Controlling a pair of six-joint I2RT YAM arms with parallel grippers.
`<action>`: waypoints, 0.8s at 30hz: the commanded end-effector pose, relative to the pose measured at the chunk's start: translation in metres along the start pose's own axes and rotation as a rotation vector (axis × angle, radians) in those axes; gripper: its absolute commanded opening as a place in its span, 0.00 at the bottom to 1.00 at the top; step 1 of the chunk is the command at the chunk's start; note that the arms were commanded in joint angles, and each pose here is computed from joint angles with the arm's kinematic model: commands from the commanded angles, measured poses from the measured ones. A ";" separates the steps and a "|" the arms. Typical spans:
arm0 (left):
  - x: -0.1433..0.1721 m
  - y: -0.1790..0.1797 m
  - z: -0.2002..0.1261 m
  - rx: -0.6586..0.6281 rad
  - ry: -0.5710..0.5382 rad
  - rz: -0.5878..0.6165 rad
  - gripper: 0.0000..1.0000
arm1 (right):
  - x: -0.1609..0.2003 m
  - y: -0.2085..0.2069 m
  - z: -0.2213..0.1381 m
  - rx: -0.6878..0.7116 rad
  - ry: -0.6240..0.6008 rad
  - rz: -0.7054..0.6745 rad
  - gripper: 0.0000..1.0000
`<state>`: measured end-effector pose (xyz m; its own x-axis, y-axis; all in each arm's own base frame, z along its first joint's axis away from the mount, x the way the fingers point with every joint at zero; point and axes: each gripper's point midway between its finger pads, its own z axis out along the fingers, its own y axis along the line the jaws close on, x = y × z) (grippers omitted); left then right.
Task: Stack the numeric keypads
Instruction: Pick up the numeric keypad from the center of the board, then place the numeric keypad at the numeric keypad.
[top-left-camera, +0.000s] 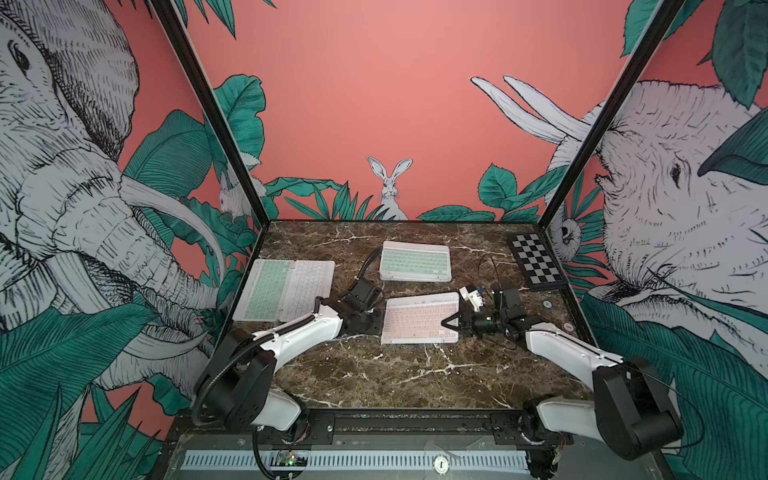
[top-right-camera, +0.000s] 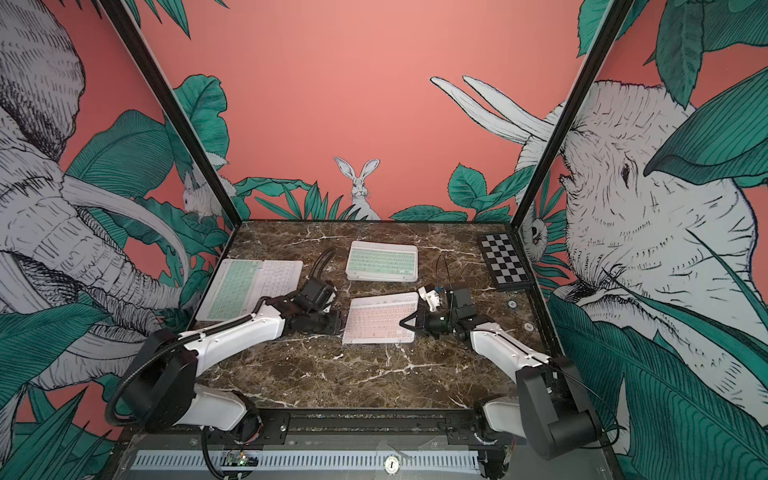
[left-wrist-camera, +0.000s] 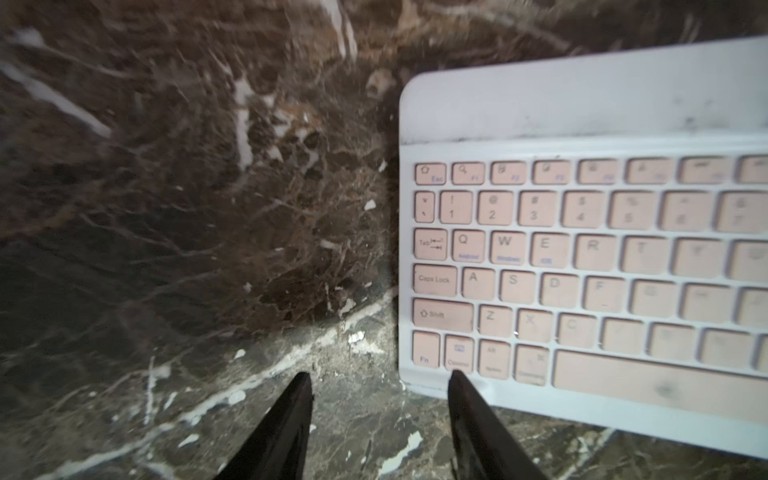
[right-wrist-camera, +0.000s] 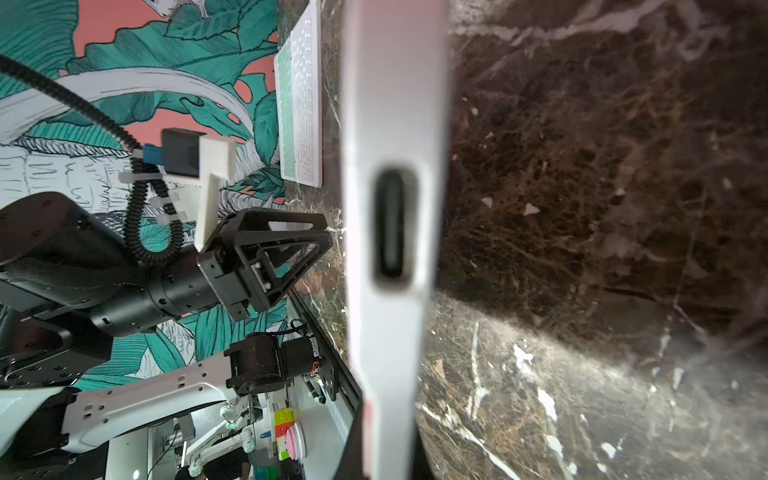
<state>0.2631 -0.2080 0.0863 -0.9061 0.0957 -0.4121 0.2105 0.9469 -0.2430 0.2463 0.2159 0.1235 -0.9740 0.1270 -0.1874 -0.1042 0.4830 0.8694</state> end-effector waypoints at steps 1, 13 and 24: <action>-0.012 0.019 -0.028 -0.075 -0.017 -0.042 0.56 | -0.022 0.043 -0.010 -0.101 -0.042 -0.091 0.00; -0.033 0.028 -0.045 -0.100 -0.047 -0.069 0.56 | -0.068 0.091 -0.022 -0.162 -0.109 -0.210 0.00; -0.038 0.030 -0.049 -0.114 -0.057 -0.071 0.56 | -0.141 0.076 0.002 -0.173 -0.136 -0.246 0.00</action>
<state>0.2854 -0.1739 0.1319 -0.8951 0.0120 -0.4457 0.1101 0.9746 -0.1949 0.3555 0.2339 0.1904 -0.9299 0.1585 -0.3319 -0.2434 0.4112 0.8784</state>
